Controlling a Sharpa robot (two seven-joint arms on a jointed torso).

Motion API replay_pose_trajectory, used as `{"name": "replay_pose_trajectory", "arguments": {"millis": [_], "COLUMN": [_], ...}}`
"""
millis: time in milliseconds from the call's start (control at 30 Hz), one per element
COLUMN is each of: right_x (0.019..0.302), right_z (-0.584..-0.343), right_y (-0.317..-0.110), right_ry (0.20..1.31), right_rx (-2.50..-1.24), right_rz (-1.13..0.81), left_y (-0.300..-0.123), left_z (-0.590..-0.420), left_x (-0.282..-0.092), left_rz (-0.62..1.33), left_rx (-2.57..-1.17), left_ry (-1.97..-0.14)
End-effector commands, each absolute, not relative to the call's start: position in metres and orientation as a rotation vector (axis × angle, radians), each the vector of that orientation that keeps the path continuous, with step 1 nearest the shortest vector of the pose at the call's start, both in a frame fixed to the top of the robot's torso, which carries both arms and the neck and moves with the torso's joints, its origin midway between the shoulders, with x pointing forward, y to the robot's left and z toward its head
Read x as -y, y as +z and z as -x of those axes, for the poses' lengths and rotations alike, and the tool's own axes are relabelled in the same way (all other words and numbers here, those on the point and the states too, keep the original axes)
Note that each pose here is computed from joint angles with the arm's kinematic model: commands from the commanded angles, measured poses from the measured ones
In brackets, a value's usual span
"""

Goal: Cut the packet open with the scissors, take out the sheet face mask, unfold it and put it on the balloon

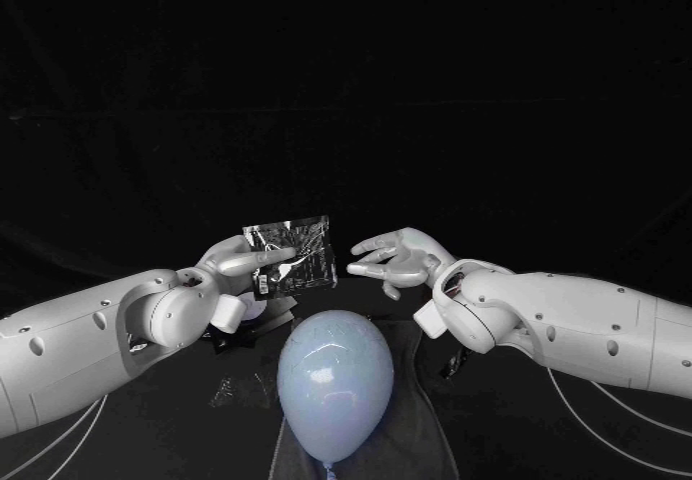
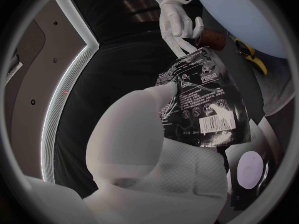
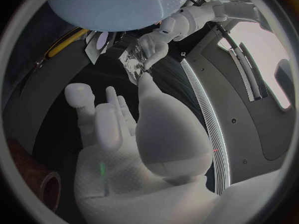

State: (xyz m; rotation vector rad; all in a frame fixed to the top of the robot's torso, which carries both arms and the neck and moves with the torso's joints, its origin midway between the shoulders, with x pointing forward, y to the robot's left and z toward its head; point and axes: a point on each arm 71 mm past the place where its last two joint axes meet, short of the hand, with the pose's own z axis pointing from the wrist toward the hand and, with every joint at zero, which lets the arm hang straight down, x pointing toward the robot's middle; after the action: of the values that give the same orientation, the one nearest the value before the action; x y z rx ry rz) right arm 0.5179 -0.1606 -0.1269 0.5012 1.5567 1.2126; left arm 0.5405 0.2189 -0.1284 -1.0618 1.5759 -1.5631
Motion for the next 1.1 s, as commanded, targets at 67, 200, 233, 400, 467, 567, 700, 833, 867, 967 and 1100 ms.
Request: {"name": "replay_pose_trajectory", "arguments": {"millis": [67,200,233,400,467,567,700,833,867,967,1100], "right_x": [0.154,0.146,0.143,0.132,0.128,0.123,0.119,0.118,0.117,0.117,0.117], "right_z": [-0.52,-0.521,-0.521,-0.521,-0.521,-0.522,-0.523,-0.524,-0.524,-0.526,-0.527], "right_y": [-0.132,-0.134,-0.135,-0.136,-0.137,-0.137,-0.137,-0.136,-0.136,-0.135,-0.134], "right_ry": [1.202,1.218,1.223,1.248,1.258,1.268,1.281,1.294,1.299,1.309,1.319], "right_rx": [-1.573,-1.581,-1.584,-1.597,-1.602,-1.604,-1.603,-1.594,-1.589,-1.576,-1.554], "right_rz": [-0.477,-0.47,-0.468,-0.46,-0.457,-0.457,-0.468,-0.486,-0.497,-0.525,-0.557], "left_y": [-0.126,-0.126,-0.126,-0.126,-0.126,-0.126,-0.126,-0.126,-0.126,-0.126,-0.126], "left_z": [-0.539,-0.539,-0.539,-0.539,-0.539,-0.539,-0.539,-0.54,-0.54,-0.54,-0.541], "left_x": [-0.216,-0.214,-0.213,-0.21,-0.208,-0.206,-0.203,-0.202,-0.202,-0.201,-0.201], "left_rz": [1.056,1.055,1.054,1.053,1.052,1.051,1.05,1.055,1.057,1.065,1.073], "left_rx": [-1.557,-1.56,-1.56,-1.563,-1.564,-1.565,-1.566,-1.562,-1.56,-1.552,-1.541], "left_ry": [-1.597,-1.603,-1.605,-1.613,-1.616,-1.621,-1.627,-1.626,-1.625,-1.623,-1.617]}}
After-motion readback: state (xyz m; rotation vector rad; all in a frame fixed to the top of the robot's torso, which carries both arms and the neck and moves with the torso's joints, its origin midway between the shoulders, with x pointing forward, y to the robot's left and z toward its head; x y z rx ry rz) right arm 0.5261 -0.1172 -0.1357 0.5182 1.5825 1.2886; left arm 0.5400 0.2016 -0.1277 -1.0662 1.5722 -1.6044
